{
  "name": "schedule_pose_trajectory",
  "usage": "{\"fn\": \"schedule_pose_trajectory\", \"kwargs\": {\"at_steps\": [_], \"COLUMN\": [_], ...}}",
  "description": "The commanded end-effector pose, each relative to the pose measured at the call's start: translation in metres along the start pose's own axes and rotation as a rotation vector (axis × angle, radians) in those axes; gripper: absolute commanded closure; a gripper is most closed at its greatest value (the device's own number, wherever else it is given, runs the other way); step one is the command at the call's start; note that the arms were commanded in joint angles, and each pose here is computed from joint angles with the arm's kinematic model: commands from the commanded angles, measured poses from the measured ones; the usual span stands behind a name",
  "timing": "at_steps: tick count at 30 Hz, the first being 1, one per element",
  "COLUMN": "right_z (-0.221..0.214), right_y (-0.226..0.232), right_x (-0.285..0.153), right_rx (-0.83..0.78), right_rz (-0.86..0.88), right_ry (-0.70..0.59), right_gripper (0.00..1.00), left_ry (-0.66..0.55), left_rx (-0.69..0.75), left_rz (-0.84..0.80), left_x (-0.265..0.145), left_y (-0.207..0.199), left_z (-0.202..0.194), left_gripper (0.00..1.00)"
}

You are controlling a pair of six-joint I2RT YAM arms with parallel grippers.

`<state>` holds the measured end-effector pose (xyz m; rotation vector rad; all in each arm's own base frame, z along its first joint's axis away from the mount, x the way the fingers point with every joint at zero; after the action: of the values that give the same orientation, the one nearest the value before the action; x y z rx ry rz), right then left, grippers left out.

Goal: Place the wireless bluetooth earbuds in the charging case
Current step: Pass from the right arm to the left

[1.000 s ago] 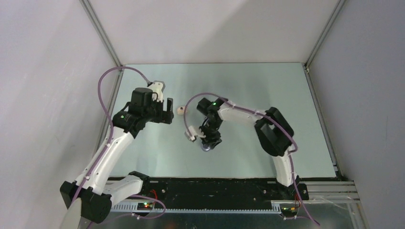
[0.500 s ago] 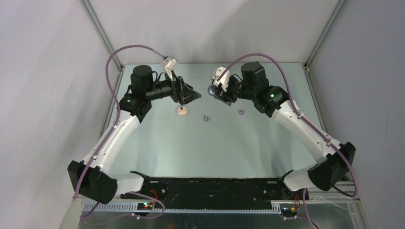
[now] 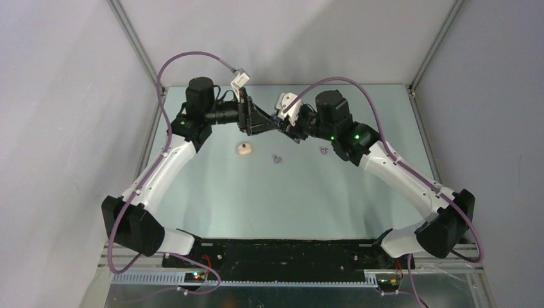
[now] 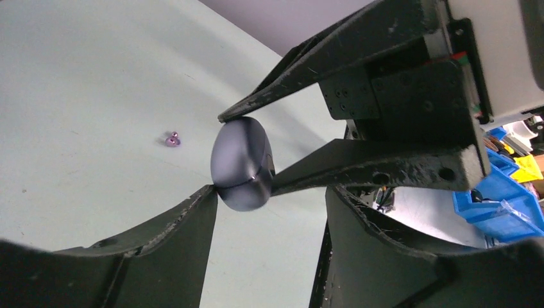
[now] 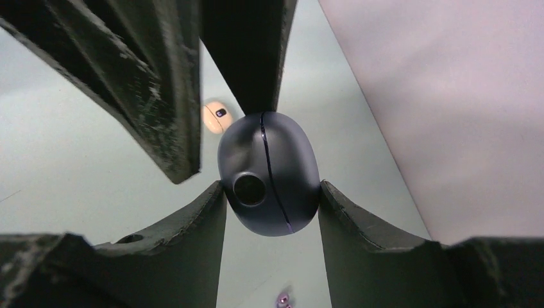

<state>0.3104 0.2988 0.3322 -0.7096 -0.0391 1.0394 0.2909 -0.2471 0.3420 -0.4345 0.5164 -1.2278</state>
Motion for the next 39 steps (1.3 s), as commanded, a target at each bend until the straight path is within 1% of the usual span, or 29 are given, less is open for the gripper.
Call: {"fn": "schedule_pose_trajectory", "kwargs": {"at_steps": [1,3,4,7,11,19,20,22,23,25,26,29,31,33,35,36,37,38,39], "right_z": [0.036,0.038,0.038,0.039,0.044,0.043,0.043,0.042,0.041,0.04,0.04,0.04,0.04,0.04,0.038,0.037,0.036,0.035,0.033], "right_y": [-0.013,-0.012,-0.012,-0.014,-0.017,-0.022,-0.022,-0.023,-0.023,-0.023,-0.025,-0.026,-0.027,-0.028,-0.028,-0.028,-0.028,-0.027,-0.028], "right_x": [-0.013,-0.013,-0.013,-0.012,-0.014,-0.013,-0.012,-0.012,-0.012,-0.011,-0.011,-0.011,-0.01,-0.009,-0.007,-0.006,-0.006,-0.005,-0.005], "right_rx": [-0.053,-0.058,-0.059,-0.052,-0.053,-0.035,-0.031,-0.027,-0.028,-0.024,-0.022,-0.021,-0.023,-0.024,-0.024,-0.023,-0.024,-0.022,-0.017], "right_rz": [-0.085,-0.089,-0.093,-0.112,-0.138,-0.178,-0.18,-0.185,-0.188,-0.195,-0.201,-0.21,-0.215,-0.219,-0.221,-0.22,-0.22,-0.219,-0.218], "right_ry": [-0.119,-0.123,-0.123,-0.127,-0.145,-0.139,-0.137,-0.135,-0.134,-0.13,-0.129,-0.129,-0.131,-0.13,-0.125,-0.12,-0.117,-0.113,-0.109], "right_gripper": [0.75,0.75,0.76,0.76,0.77,0.78,0.78,0.78,0.78,0.78,0.78,0.78,0.78,0.77,0.77,0.76,0.76,0.72,0.68], "left_ry": [-0.009,-0.01,-0.009,-0.006,-0.006,-0.024,-0.032,-0.033,-0.031,-0.03,-0.029,-0.032,-0.034,-0.036,-0.037,-0.038,-0.038,-0.044,-0.05], "left_rx": [0.017,0.016,0.015,0.01,0.009,-0.005,0.005,-0.01,-0.011,-0.013,-0.016,-0.021,-0.021,-0.029,-0.039,-0.043,-0.047,-0.046,-0.032], "left_rz": [-0.051,-0.061,-0.069,-0.08,-0.109,-0.162,-0.173,-0.189,-0.198,-0.213,-0.219,-0.224,-0.23,-0.241,-0.254,-0.266,-0.271,-0.283,-0.293], "left_x": [0.005,0.006,0.006,0.006,0.007,0.007,0.007,0.007,0.006,0.006,0.007,0.007,0.007,0.007,0.009,0.008,0.009,0.008,0.008], "left_y": [-0.013,-0.013,-0.014,-0.015,-0.017,-0.019,-0.019,-0.019,-0.02,-0.02,-0.019,-0.018,-0.017,-0.016,-0.014,-0.015,-0.013,-0.014,-0.015], "left_z": [0.011,0.011,0.011,0.009,0.006,0.007,0.009,0.01,0.01,0.01,0.01,0.011,0.012,0.013,0.013,0.014,0.014,0.016,0.018], "left_gripper": [0.34,0.39,0.44,0.48,0.56,0.54,0.54,0.58,0.61,0.63,0.62,0.57,0.58,0.62,0.71,0.79,0.84,0.92,0.95]}}
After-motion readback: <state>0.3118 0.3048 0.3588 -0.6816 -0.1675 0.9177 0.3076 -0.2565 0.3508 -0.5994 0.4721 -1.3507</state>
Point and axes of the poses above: each gripper's point midway between its finger pads, its own x axis out along the fingers, its own y axis along the line the jaws close on, z = x × y, the point moved 2 cm from there along -x, back along the fingers, and after that the axes turned 9 degrees about -x, right-handed, at the moved point
